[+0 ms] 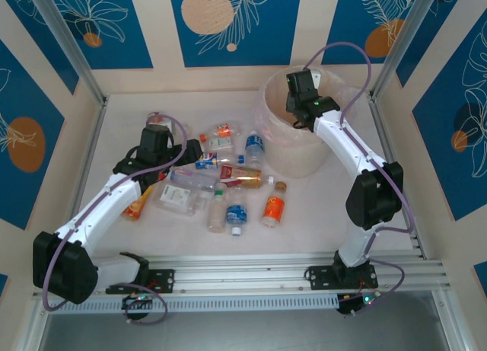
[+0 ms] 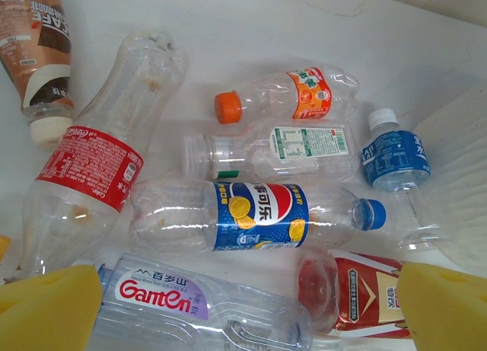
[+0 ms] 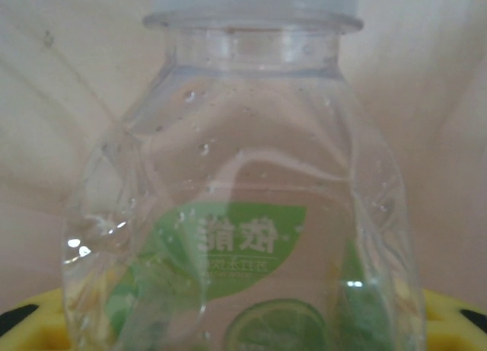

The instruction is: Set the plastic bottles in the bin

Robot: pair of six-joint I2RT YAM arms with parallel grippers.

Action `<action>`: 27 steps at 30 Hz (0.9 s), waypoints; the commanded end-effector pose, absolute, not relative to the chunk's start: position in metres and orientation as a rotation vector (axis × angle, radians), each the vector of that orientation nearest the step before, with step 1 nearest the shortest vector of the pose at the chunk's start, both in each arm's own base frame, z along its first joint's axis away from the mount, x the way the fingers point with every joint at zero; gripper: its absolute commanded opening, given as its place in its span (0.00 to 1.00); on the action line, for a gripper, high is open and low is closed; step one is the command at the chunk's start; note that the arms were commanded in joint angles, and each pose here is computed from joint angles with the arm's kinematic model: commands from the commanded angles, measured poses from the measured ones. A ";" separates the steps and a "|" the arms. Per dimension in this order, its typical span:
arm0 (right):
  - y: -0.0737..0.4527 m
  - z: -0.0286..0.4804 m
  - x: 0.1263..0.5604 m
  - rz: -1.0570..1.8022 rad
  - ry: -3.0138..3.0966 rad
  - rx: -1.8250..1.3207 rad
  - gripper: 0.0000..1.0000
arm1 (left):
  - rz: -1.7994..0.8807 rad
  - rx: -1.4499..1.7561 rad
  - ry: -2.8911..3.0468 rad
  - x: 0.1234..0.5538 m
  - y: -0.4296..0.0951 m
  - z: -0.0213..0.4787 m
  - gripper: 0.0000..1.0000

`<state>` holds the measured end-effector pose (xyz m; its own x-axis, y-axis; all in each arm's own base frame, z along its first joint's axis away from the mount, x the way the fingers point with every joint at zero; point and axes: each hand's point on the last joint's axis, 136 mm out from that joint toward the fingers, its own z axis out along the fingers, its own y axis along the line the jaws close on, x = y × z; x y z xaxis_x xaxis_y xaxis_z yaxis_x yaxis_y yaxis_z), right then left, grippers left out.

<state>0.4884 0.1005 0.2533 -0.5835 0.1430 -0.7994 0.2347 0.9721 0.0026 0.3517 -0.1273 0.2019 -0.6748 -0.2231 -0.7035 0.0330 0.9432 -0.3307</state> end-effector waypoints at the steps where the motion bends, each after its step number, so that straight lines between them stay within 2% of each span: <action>1: 0.099 0.274 0.483 -0.082 2.164 0.289 0.64 | -0.375 -0.122 2.254 0.350 -0.121 0.214 1.00; 10: 0.106 0.324 0.477 -0.059 2.105 0.246 0.82 | -0.338 -0.132 2.240 0.348 -0.114 0.223 1.00; 15: 0.116 0.357 0.463 -0.035 2.065 0.213 0.84 | -0.325 -0.144 2.229 0.348 -0.112 0.230 0.99; 22: 0.144 0.390 0.409 0.026 2.084 0.131 0.84 | -0.272 -0.164 2.241 0.344 -0.103 0.232 1.00; 27: 0.167 0.379 0.349 0.038 2.146 0.044 0.84 | -0.272 -0.192 2.239 0.343 -0.100 0.228 1.00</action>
<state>0.3832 0.1737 0.3880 -0.4977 0.0690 -0.8646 0.0036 0.9970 0.0775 0.3441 -0.1066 0.2189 -0.6485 -0.2130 -0.7308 -0.0236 0.9652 -0.2604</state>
